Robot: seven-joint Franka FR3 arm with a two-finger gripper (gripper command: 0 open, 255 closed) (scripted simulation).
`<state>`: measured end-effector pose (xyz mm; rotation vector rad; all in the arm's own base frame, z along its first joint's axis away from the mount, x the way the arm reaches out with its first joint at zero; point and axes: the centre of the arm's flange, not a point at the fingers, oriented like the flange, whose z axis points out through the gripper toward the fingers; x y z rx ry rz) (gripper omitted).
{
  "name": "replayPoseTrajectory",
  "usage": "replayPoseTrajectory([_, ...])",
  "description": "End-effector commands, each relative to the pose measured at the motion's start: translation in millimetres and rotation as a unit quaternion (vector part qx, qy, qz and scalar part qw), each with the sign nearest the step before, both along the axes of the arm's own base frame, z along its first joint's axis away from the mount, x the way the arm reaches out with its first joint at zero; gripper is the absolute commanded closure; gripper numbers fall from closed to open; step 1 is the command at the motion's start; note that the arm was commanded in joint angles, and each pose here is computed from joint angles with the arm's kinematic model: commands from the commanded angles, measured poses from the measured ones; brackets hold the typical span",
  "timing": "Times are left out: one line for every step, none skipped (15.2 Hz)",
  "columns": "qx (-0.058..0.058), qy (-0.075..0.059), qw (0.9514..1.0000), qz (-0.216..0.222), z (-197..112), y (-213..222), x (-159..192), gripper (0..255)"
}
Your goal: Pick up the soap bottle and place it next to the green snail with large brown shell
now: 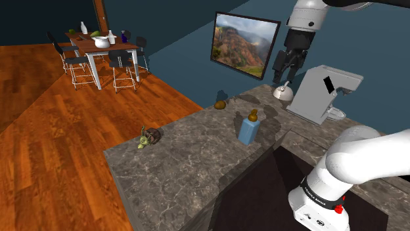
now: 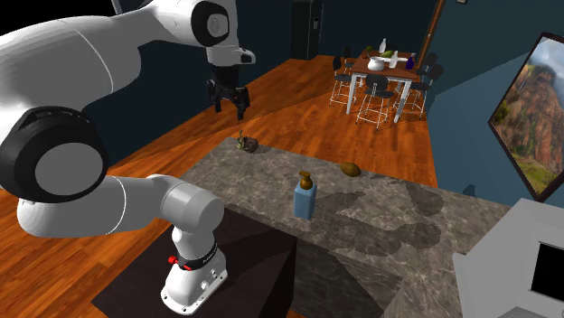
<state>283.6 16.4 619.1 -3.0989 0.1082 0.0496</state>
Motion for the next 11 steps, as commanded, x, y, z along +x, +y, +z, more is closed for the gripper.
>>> replayPoseTrajectory([0.000,0.000,1.0000,0.000,0.0,0.0,0.0,0])
replayPoseTrajectory([-0.001,-0.001,1.0000,0.002,-9.8,-6.9,5.0,0])
replayPoseTrajectory([-0.002,-0.001,1.0000,0.004,-19.5,-13.9,10.0,0])
replayPoseTrajectory([-0.003,-0.002,1.0000,0.005,-29.2,-20.8,15.1,0])
replayPoseTrajectory([-0.004,-0.002,1.0000,0.007,-38.9,-27.7,20.2,0])
replayPoseTrajectory([-0.005,-0.003,0.9999,0.009,-48.6,-34.6,25.3,0])
replayPoseTrajectory([-0.006,-0.003,0.9999,0.011,-58.3,-41.6,30.5,0])
replayPoseTrajectory([-0.006,-0.004,0.9999,0.013,-67.9,-48.5,35.7,0])
replayPoseTrajectory([-0.007,-0.004,0.9999,0.014,-77.6,-55.4,40.9,0])
replayPoseTrajectory([-0.008,-0.005,0.9998,0.016,-87.2,-62.3,46.2,0])
replayPoseTrajectory([-0.009,-0.005,0.9998,0.018,-96.8,-69.3,51.5,0])
